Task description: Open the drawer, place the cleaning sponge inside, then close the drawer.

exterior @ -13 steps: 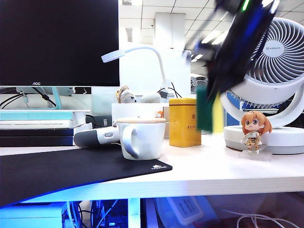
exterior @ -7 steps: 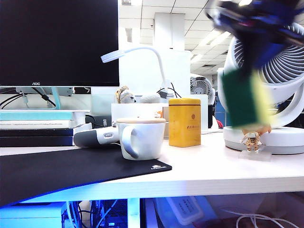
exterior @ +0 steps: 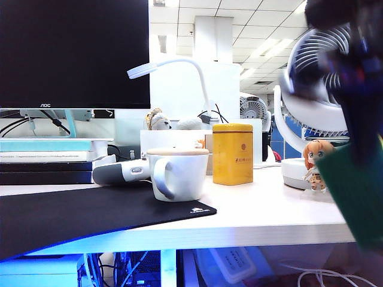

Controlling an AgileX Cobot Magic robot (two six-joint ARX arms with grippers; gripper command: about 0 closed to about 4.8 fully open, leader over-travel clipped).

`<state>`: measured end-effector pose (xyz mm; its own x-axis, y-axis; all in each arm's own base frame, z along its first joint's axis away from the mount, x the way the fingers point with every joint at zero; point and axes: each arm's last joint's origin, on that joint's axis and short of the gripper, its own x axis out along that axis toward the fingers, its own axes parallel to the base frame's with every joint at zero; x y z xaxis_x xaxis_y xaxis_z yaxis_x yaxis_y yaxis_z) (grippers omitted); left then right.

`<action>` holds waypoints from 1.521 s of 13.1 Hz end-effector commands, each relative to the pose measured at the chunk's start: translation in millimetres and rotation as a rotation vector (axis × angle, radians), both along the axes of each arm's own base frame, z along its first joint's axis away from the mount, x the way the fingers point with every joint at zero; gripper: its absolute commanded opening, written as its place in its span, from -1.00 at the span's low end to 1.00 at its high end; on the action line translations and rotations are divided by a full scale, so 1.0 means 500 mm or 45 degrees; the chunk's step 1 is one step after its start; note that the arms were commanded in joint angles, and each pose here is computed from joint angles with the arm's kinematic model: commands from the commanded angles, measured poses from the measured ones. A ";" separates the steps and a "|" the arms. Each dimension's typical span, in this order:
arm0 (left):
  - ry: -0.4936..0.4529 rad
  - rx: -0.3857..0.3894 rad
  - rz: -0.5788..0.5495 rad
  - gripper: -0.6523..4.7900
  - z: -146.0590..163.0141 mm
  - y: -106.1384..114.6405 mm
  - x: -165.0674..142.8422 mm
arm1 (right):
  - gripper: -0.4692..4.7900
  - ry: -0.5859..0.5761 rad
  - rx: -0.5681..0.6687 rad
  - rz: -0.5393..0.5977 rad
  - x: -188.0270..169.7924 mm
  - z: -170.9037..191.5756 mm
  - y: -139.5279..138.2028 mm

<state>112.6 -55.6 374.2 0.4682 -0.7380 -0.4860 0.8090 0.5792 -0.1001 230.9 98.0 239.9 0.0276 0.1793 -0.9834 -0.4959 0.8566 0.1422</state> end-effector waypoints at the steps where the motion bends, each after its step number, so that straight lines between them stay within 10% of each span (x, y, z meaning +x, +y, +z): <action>1: -0.019 -0.006 -0.009 -0.78 0.004 0.000 -0.001 | -0.85 -0.055 -0.051 0.002 0.029 -0.103 0.010; 6: -0.018 -0.006 -0.008 -0.78 0.003 0.000 -0.001 | -0.72 0.082 -0.107 0.009 0.063 -0.199 0.023; 8: -0.017 -0.005 -0.008 -0.78 0.003 0.000 -0.001 | 0.72 0.128 -0.149 -0.030 0.063 -0.214 0.023; 9: -0.017 -0.005 -0.008 -0.78 0.003 0.000 -0.001 | 1.00 0.132 -0.171 -0.036 0.062 -0.213 0.021; 20: 0.000 0.062 -0.154 -0.78 -0.010 0.002 -0.014 | 0.82 0.075 -0.131 -0.035 0.079 -0.131 0.029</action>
<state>107.5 -54.7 368.6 0.4075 -0.7447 -0.5285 0.8476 0.5238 -0.0846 270.8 111.3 167.6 -0.0384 0.0620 -0.9973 -0.4609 0.8845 0.0727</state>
